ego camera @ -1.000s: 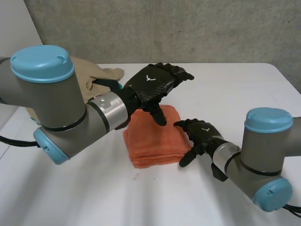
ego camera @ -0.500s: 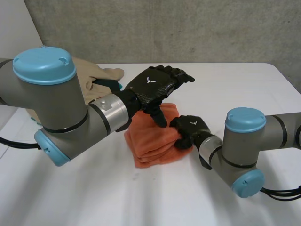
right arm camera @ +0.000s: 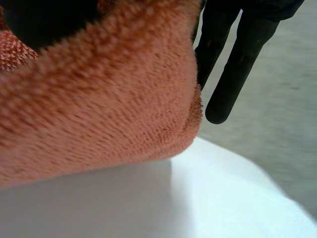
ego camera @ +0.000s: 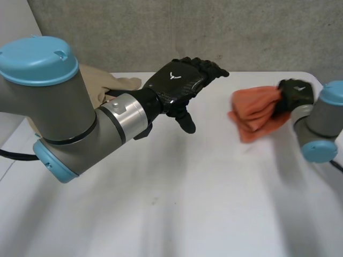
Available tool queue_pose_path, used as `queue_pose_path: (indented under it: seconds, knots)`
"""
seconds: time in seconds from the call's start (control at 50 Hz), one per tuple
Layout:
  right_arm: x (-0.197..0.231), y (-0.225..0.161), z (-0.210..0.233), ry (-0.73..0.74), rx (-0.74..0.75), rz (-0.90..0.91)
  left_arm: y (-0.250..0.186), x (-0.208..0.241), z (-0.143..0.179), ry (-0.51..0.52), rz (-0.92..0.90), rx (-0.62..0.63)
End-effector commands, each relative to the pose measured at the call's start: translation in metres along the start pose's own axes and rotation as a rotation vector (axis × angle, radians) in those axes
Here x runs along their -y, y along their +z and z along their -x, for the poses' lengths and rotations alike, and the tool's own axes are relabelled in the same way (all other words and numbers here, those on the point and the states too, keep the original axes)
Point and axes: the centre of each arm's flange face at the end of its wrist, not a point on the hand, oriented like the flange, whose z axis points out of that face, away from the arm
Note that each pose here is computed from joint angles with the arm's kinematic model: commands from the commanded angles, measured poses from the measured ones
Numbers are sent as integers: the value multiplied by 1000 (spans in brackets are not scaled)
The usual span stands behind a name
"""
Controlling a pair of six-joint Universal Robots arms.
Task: Fold the laundry.
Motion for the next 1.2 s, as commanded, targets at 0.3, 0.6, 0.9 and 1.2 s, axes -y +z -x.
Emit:
queue_pose_path:
  seconds: [0.3,0.6,0.9,1.2]
  knots:
    - [-32,52,-181,6,-276,36,-3,13,-21,-9,-27,-43]
    - [-43,46,-201,-210,-356,115,-6,7,-24,-24,-4,-47]
    - [13,22,-154,-538,-230,6,-6,12,-19,-17,-17,-21]
    - [38,-89,-35,-515,191,-17,-44,51,153,107,-100,689]
